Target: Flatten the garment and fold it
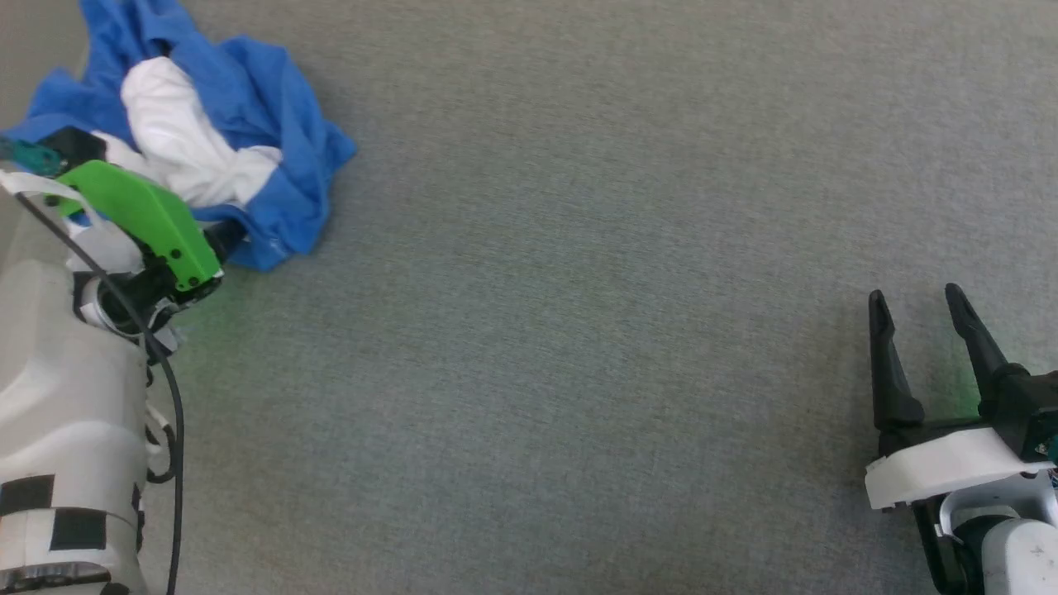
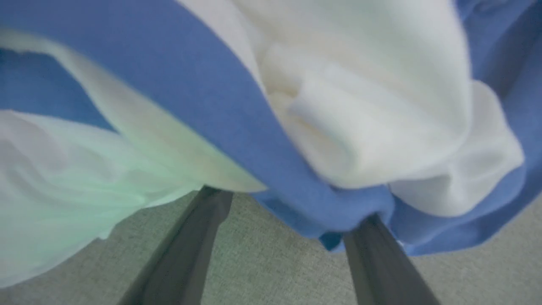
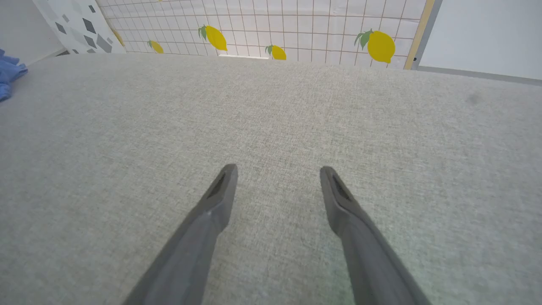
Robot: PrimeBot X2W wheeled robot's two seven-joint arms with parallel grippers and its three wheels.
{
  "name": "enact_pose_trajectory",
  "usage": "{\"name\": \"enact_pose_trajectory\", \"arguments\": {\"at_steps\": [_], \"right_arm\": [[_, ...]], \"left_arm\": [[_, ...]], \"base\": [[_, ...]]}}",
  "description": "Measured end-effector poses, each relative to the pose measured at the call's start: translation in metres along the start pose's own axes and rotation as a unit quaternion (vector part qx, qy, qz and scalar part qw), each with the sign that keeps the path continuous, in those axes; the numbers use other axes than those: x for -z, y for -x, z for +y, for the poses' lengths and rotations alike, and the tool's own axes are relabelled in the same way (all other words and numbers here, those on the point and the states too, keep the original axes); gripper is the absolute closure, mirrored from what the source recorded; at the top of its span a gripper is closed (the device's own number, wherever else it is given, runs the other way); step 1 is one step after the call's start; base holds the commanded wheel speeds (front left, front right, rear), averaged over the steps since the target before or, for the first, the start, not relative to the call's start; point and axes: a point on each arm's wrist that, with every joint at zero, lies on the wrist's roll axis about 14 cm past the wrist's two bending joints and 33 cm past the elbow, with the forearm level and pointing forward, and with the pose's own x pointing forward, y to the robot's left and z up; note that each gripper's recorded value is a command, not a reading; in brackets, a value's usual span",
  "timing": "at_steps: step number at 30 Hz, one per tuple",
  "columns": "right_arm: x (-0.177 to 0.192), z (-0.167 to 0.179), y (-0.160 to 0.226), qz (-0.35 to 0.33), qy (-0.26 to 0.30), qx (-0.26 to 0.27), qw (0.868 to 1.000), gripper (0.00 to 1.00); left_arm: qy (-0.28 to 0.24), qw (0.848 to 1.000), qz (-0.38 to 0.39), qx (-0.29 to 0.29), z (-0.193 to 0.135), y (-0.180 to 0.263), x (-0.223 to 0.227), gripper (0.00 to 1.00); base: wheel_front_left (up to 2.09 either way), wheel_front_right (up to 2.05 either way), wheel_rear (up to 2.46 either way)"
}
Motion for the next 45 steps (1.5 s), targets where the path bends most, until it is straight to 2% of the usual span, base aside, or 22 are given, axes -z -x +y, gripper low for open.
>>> {"name": "enact_pose_trajectory", "arguments": {"at_steps": [1,2,7,9,11,13,16,19,22,25,27,29,31,33,35,38,41,43,45], "right_arm": [[0.002,-0.002,0.001,0.002,-0.001,0.003,1.0,0.0],[0.003,-0.004,0.001,0.004,-0.003,0.005,1.0,0.0],[0.005,0.001,0.004,0.004,-0.011,-0.001,1.0,0.0],[0.002,0.006,0.007,-0.002,-0.02,-0.005,1.0,0.0],[-0.003,0.011,0.011,-0.012,-0.03,-0.01,0.999,0.0],[-0.009,0.016,0.015,-0.023,-0.038,-0.015,0.999,0.0],[-0.021,0.023,0.024,-0.044,-0.05,-0.022,0.998,0.0],[-0.032,0.023,0.034,-0.062,-0.057,-0.018,0.996,0.0],[-0.044,0.017,0.048,-0.082,-0.061,-0.005,0.995,0.0],[-0.049,0.006,0.062,-0.094,-0.063,0.015,0.993,0.0],[-0.052,-0.004,0.072,-0.101,-0.064,0.032,0.992,0.0],[-0.051,-0.016,0.085,-0.103,-0.064,0.053,0.991,0.0],[-0.05,-0.026,0.097,-0.106,-0.064,0.072,0.99,0.0],[-0.051,-0.035,0.107,-0.11,-0.063,0.087,0.988,0.0],[-0.053,-0.04,0.114,-0.115,-0.062,0.096,0.987,0.0],[-0.055,-0.045,0.124,-0.121,-0.062,0.107,0.985,0.0],[-0.057,-0.048,0.131,-0.127,-0.062,0.115,0.983,0.0],[-0.058,-0.05,0.134,-0.132,-0.062,0.12,0.982,0.0],[-0.059,-0.052,0.137,-0.134,-0.062,0.123,0.981,0.0]], "left_arm": [[-0.003,1.0,-0.007,-0.003,0.001,-0.002,-0.003,0.67],[-0.014,1.0,-0.022,-0.005,0.001,-0.003,-0.008,1.0],[-0.012,0.991,-0.131,0.034,-0.02,0.01,-0.045,1.0],[-0.01,0.978,-0.2,0.066,-0.04,0.029,-0.079,1.0],[-0.028,0.954,-0.281,0.096,-0.064,0.062,-0.122,1.0],[-0.041,0.925,-0.354,0.134,-0.093,0.104,-0.16,1.0],[-0.068,0.867,-0.449,0.202,-0.142,0.181,-0.202,1.0],[-0.087,0.821,-0.498,0.267,-0.185,0.245,-0.215,1.0],[-0.108,0.78,-0.524,0.324,-0.226,0.3,-0.214,1.0],[-0.115,0.758,-0.517,0.381,-0.261,0.329,-0.201,1.0],[-0.126,0.75,-0.503,0.411,-0.282,0.336,-0.186,1.0],[-0.139,0.748,-0.471,0.447,-0.306,0.333,-0.16,1.0],[-0.153,0.755,-0.43,0.471,-0.323,0.318,-0.126,1.0],[-0.174,0.777,-0.368,0.481,-0.333,0.284,-0.078,1.0],[-0.162,0.8,-0.293,0.498,-0.337,0.251,-0.028,1.0],[-0.187,0.836,-0.173,0.486,-0.329,0.198,0.061,1.0],[-0.237,0.864,-0.04,0.442,-0.302,0.151,0.156,1.0],[-0.256,0.875,0.035,0.409,-0.279,0.132,0.206,1.0],[-0.262,0.883,0.082,0.382,-0.26,0.122,0.235,1.0]], "base": [[0.0,0.0,0.0],[0.0,0.0,0.0],[0.0,0.0,0.0],[0.0,0.0,0.0],[0.0,0.0,0.0],[0.0,0.0,0.0],[0.0,0.0,0.0],[0.0,0.0,0.0],[0.0,0.0,0.0],[0.0,0.0,0.0],[0.0,0.0,0.0],[0.0,0.0,0.0],[0.0,0.0,0.0],[0.0,0.0,0.0],[0.0,0.0,0.0],[0.0,0.0,0.0],[0.0,0.0,0.0],[0.0,0.0,0.0],[0.0,0.0,0.0]]}}
